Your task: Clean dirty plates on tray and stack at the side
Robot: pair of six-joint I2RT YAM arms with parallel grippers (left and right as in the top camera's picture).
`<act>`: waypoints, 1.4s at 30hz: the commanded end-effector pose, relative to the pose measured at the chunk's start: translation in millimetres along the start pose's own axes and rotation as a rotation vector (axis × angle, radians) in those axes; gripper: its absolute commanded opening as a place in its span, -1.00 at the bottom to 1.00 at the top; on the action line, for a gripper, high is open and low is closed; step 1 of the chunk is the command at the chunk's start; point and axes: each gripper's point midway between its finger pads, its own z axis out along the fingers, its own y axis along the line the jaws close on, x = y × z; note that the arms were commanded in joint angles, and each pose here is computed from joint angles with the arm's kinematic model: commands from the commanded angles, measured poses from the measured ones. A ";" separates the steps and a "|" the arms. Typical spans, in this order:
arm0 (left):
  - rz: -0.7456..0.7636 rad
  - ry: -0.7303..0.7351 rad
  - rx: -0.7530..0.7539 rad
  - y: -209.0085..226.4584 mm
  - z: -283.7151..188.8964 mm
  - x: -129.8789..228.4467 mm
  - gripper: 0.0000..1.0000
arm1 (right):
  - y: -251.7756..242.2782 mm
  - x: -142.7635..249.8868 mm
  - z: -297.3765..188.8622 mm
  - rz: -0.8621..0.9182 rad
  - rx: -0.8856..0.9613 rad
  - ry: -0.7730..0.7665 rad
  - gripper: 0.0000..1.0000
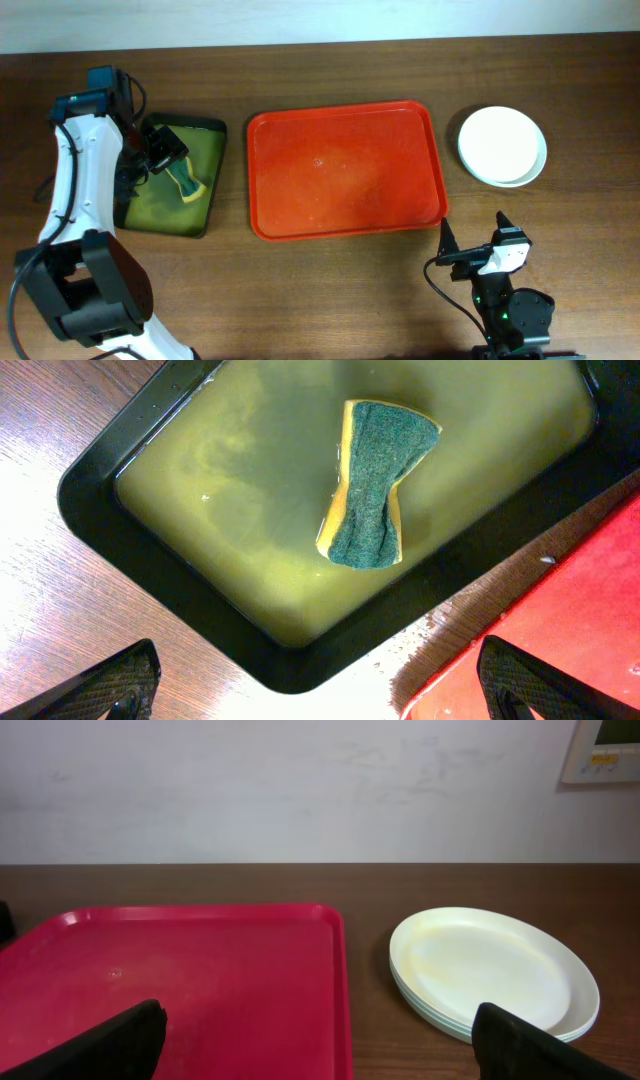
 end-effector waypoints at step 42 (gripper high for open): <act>0.349 -0.650 0.293 16.1 -44.3 114.5 0.99 | -1.3 2.0 -0.2 -0.003 0.010 0.002 0.97</act>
